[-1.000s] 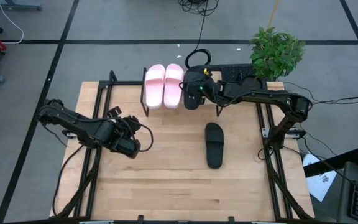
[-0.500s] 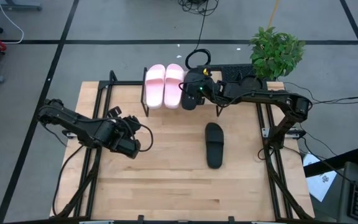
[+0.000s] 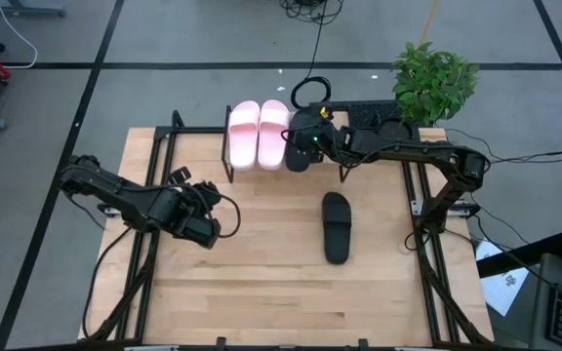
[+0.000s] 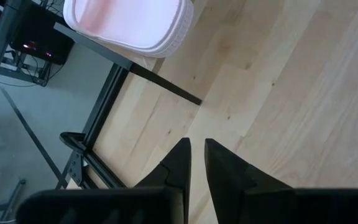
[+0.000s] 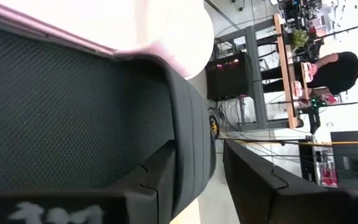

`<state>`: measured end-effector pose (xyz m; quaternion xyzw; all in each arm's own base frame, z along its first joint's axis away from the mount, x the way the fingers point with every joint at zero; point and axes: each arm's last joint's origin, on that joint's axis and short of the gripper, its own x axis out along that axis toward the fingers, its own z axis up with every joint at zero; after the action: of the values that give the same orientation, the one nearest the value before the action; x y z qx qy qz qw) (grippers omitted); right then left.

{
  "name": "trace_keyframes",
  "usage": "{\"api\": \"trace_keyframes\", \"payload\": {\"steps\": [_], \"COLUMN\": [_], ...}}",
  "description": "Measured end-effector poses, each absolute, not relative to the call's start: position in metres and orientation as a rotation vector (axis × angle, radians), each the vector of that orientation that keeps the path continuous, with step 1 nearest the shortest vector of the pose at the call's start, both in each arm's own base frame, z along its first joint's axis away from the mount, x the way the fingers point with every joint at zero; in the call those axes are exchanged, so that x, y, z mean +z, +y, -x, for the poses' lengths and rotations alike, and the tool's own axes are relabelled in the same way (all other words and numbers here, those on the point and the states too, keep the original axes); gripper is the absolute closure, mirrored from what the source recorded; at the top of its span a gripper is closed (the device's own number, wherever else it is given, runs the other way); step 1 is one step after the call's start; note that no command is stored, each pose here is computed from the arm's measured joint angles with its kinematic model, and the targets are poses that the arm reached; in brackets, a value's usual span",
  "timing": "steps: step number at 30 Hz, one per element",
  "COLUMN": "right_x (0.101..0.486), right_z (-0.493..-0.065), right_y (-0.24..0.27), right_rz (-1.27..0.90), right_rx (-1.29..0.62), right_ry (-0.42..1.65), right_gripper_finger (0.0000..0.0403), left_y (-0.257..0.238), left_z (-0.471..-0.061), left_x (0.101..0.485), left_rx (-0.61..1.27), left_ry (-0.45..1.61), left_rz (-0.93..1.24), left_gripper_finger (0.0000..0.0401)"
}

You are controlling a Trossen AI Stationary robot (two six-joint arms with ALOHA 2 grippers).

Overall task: Pick and place slides into the shelf
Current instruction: Put the bottom black slipper on the shelf

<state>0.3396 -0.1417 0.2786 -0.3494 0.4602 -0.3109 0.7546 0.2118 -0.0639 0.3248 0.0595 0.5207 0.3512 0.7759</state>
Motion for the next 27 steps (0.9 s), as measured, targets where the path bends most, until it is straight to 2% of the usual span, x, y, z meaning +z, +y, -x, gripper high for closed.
{"api": "trace_keyframes", "payload": {"steps": [27], "right_x": [0.2809], "right_z": [-0.3399], "right_y": [-0.1470], "right_rz": [0.780], "right_rx": [-0.659], "right_ry": [0.978], "right_gripper_finger": [0.0279], "left_y": [-0.0640], "left_z": [-0.2122], "left_x": [0.3248], "left_rx": [0.745], "left_ry": [1.134], "left_rz": [-0.151], "left_gripper_finger": [0.0355]}}
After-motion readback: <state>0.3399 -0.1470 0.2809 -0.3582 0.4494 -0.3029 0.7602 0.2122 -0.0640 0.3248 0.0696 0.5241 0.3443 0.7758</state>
